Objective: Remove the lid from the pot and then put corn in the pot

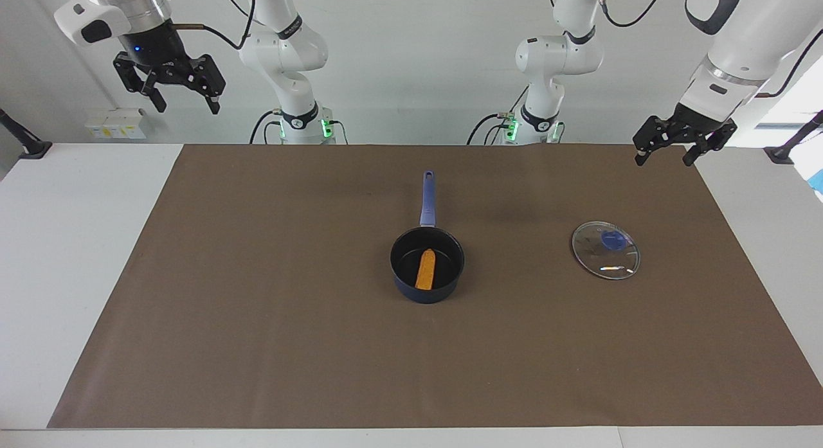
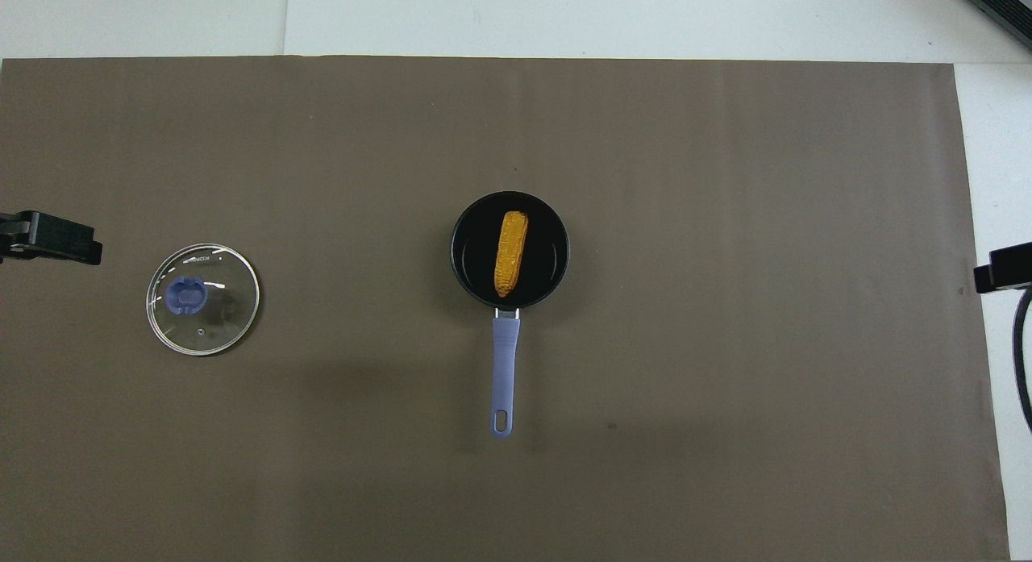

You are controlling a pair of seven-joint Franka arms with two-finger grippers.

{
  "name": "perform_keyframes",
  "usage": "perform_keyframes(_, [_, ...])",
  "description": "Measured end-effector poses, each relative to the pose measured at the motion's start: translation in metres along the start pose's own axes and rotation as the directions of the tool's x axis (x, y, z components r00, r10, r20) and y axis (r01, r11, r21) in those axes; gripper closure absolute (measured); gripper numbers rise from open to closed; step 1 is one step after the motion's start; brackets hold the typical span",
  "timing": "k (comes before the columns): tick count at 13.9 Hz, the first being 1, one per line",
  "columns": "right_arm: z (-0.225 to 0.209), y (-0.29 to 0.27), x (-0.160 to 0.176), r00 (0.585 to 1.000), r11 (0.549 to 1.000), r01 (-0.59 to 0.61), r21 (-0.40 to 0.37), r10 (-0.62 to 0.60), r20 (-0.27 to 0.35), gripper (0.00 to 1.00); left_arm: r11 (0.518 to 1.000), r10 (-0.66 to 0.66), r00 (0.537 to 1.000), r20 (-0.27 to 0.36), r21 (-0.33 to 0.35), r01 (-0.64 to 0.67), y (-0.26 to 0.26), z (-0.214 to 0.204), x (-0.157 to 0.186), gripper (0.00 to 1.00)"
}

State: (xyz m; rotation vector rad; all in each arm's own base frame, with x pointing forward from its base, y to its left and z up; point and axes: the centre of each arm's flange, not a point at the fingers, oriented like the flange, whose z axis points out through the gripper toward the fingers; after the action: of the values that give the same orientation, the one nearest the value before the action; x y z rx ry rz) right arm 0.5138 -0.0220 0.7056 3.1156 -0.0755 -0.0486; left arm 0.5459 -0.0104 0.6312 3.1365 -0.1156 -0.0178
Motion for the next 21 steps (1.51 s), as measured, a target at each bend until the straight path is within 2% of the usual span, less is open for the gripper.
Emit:
perform_keyframes(4, [0.007,0.000,0.000,1.000,1.000,-0.010,0.000,0.010,0.014,0.00,1.000,0.004,1.000,-0.001,0.000,-0.004,0.001,-0.010,-0.004,0.00])
perform_keyframes(8, [0.017,-0.001,0.003,0.998,0.998,-0.055,0.002,0.055,-0.006,0.00,1.000,-0.008,1.000,0.003,-0.001,0.008,-0.005,-0.010,-0.005,0.00])
perform_keyframes(13, [0.032,-0.004,0.015,0.997,0.999,-0.051,0.005,0.051,-0.051,0.00,1.000,-0.019,1.000,0.004,-0.001,0.019,-0.011,-0.010,-0.006,0.00])
perform_keyframes(21, [0.034,-0.007,0.014,0.997,0.998,-0.050,0.023,0.051,-0.053,0.00,1.000,-0.020,1.000,0.004,-0.001,0.020,-0.011,-0.010,-0.006,0.00])
